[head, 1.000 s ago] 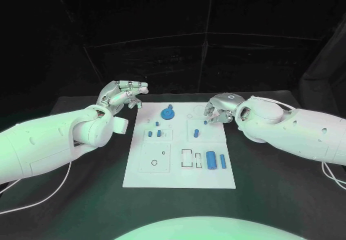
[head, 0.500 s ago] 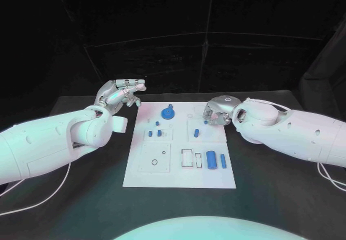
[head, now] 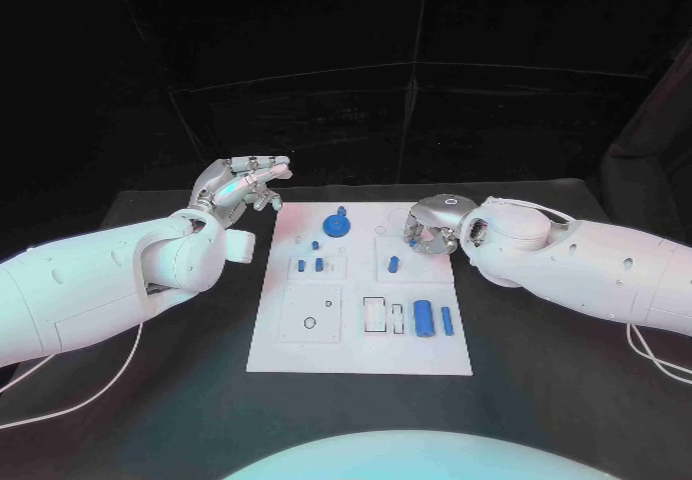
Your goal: Assemble the parts on the task board
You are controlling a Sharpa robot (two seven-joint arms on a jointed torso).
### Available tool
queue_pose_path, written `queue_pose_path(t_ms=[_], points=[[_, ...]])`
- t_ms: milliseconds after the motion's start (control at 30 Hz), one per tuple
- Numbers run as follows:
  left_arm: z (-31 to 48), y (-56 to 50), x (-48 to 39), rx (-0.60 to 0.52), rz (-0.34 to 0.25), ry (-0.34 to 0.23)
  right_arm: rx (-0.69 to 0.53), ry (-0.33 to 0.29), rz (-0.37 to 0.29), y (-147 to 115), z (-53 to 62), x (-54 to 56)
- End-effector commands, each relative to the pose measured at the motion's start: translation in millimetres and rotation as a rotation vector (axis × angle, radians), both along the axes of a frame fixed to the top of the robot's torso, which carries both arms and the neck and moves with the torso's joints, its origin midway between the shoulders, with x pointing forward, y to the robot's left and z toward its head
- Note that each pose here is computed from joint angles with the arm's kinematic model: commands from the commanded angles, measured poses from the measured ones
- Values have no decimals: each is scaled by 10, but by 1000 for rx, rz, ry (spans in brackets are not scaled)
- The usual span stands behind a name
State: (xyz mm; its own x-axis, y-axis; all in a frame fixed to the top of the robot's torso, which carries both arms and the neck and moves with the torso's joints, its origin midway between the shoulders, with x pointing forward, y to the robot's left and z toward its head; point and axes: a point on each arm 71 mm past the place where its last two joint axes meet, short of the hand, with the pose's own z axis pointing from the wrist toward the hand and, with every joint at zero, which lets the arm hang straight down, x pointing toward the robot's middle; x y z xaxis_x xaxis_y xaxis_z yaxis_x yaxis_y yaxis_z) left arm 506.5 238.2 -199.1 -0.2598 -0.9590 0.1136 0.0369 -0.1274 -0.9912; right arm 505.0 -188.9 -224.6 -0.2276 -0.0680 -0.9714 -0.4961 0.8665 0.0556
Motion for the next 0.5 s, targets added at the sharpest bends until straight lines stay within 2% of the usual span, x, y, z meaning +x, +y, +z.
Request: queue_pose_path(t_ms=[33, 333, 500], points=[[16, -3, 3, -14, -3, -8, -6, 38, 12, 14, -44, -14], [10, 6, 7, -11, -1, -1, -14, 54, 5, 12, -82, -14], [7, 14, 10, -10, -1, 3, 4, 19, -9, 5, -59, -4]])
